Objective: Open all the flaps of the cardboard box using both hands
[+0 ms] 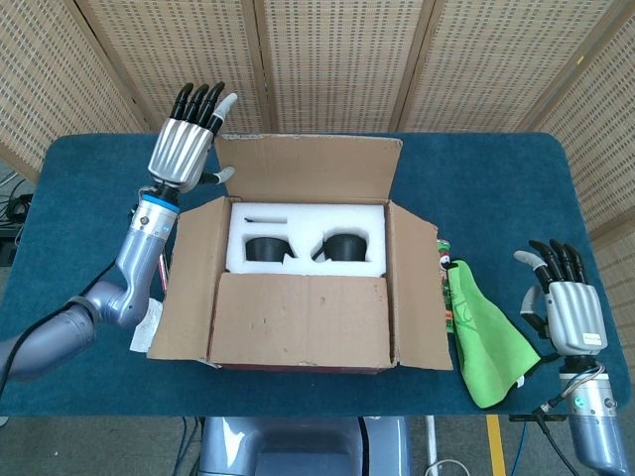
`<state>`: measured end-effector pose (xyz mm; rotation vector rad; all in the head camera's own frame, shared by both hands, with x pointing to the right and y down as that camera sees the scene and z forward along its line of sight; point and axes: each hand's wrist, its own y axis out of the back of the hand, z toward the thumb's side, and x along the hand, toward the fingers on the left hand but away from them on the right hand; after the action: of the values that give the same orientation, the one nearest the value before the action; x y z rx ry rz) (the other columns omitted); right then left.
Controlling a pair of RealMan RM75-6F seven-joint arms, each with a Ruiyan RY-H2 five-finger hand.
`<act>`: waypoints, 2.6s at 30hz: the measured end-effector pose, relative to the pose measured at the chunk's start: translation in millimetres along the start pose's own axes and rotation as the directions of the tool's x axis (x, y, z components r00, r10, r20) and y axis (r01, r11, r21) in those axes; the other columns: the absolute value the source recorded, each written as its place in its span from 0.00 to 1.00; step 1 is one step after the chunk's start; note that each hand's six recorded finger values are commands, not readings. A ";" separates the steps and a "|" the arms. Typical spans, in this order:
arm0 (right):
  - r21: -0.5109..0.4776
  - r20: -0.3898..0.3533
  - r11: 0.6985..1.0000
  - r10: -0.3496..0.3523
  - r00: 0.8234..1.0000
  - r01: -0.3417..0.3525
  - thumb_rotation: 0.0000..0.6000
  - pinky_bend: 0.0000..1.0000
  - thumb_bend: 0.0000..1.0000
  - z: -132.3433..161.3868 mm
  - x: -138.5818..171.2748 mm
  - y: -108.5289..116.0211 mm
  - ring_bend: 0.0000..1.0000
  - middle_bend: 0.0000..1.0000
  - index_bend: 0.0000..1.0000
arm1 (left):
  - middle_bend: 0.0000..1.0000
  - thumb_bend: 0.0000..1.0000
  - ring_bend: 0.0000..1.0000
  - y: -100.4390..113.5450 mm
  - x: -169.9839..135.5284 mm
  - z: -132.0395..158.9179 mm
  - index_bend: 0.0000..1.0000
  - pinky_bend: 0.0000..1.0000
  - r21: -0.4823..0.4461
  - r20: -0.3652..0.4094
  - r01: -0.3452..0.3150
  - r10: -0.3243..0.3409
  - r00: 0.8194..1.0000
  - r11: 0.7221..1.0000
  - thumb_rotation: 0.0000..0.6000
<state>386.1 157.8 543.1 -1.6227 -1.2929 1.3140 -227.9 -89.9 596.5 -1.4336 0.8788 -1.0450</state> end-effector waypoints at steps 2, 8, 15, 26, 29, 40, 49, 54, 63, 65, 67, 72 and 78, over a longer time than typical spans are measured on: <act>-0.001 0.003 1.000 -0.001 1.000 0.001 1.00 0.00 0.85 -0.9 0.2 0.6 0.00 0.14 0.22 | 0.00 0.18 0.00 -3.4 4.5 -0.6 0.04 0.00 0.003 -0.012 0.011 -0.010 1.000 1.000 0.79; -0.002 0.007 1.000 -0.001 1.000 0.001 1.00 0.00 0.85 -2.9 0.8 1.8 0.00 0.14 0.22 | 0.00 0.18 0.00 -6.4 11.9 2.7 0.04 0.00 -0.009 -0.029 0.018 -0.019 0.999 1.000 0.78; -0.006 0.003 1.000 0.002 1.000 -0.002 1.00 0.00 0.85 -2.0 0.2 0.9 0.00 0.14 0.22 | 0.00 0.19 0.00 -8.2 3.0 11.8 0.20 0.00 -0.067 0.007 0.054 -0.053 0.999 0.996 0.79; -0.010 -0.002 1.000 0.006 1.000 -0.006 1.00 0.00 0.85 -0.3 1.1 -1.5 0.00 0.14 0.22 | 0.00 0.20 0.00 -9.1 -35.6 26.6 0.31 0.00 -0.286 0.084 0.260 -0.247 0.965 0.922 0.72; -0.011 -0.002 1.000 0.005 1.000 -0.005 1.00 0.00 0.85 0.0 1.7 -1.6 0.00 0.14 0.22 | 0.00 0.19 0.00 -9.6 -50.4 28.5 0.34 0.00 -0.318 0.106 0.311 -0.292 0.951 0.896 0.59; -0.013 -0.007 1.000 0.004 1.000 -0.004 1.00 0.00 0.85 1.7 3.0 -2.3 0.00 0.14 0.22 | 0.00 0.12 0.00 -17.0 -98.7 35.4 0.44 0.00 -0.388 0.175 0.445 -0.409 0.896 0.807 0.35; -0.021 -0.003 1.000 0.003 1.000 -0.003 1.00 0.00 0.85 0.3 5.1 -1.6 0.00 0.14 0.22 | 0.00 0.06 0.00 -21.4 -122.5 45.1 0.45 0.00 -0.404 0.228 0.498 -0.443 0.867 0.767 0.32; -0.025 -0.001 1.000 0.000 1.000 0.000 1.00 0.00 0.85 -0.8 5.9 -0.6 0.00 0.14 0.22 | 0.00 0.05 0.00 -24.2 -130.4 47.5 0.45 0.00 -0.365 0.241 0.502 -0.441 0.865 0.784 0.32; -0.031 0.001 1.000 0.003 1.000 -0.003 1.00 0.00 0.85 -2.2 6.5 -1.4 0.00 0.14 0.22 | 0.00 0.05 0.00 -37.9 -143.2 54.9 0.45 0.00 -0.342 0.255 0.531 -0.468 0.846 0.775 0.31; -0.031 0.002 1.000 0.002 1.000 -0.002 1.00 0.00 0.85 -2.6 6.7 -1.3 0.00 0.14 0.22 | 0.00 0.05 0.00 -39.5 -144.7 55.9 0.45 0.00 -0.343 0.257 0.537 -0.473 0.843 0.771 0.31; -0.030 0.002 1.000 0.001 1.000 -0.001 1.00 0.00 0.85 -2.7 6.9 -1.1 0.00 0.14 0.22 | 0.00 0.05 0.00 -40.8 -146.4 57.0 0.45 0.00 -0.344 0.259 0.543 -0.478 0.839 0.766 0.31; -0.030 0.002 1.000 0.001 1.000 -0.001 1.00 0.00 0.85 -2.6 6.8 -1.1 0.00 0.14 0.22 | 0.00 0.05 0.00 -41.6 -150.5 60.1 0.45 0.00 -0.354 0.270 0.557 -0.488 0.830 0.751 0.31; -0.031 0.005 1.000 0.002 1.000 -0.002 1.00 0.00 0.85 -3.2 6.9 -1.5 0.00 0.14 0.22 | 0.00 0.05 0.00 -38.3 -156.0 62.1 0.46 0.00 -0.367 0.288 0.574 -0.497 0.819 0.733 0.31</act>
<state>388.8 165.1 543.2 -1.6427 -1.3209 1.3062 -223.1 81.4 614.3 -2.2261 0.5944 -1.1613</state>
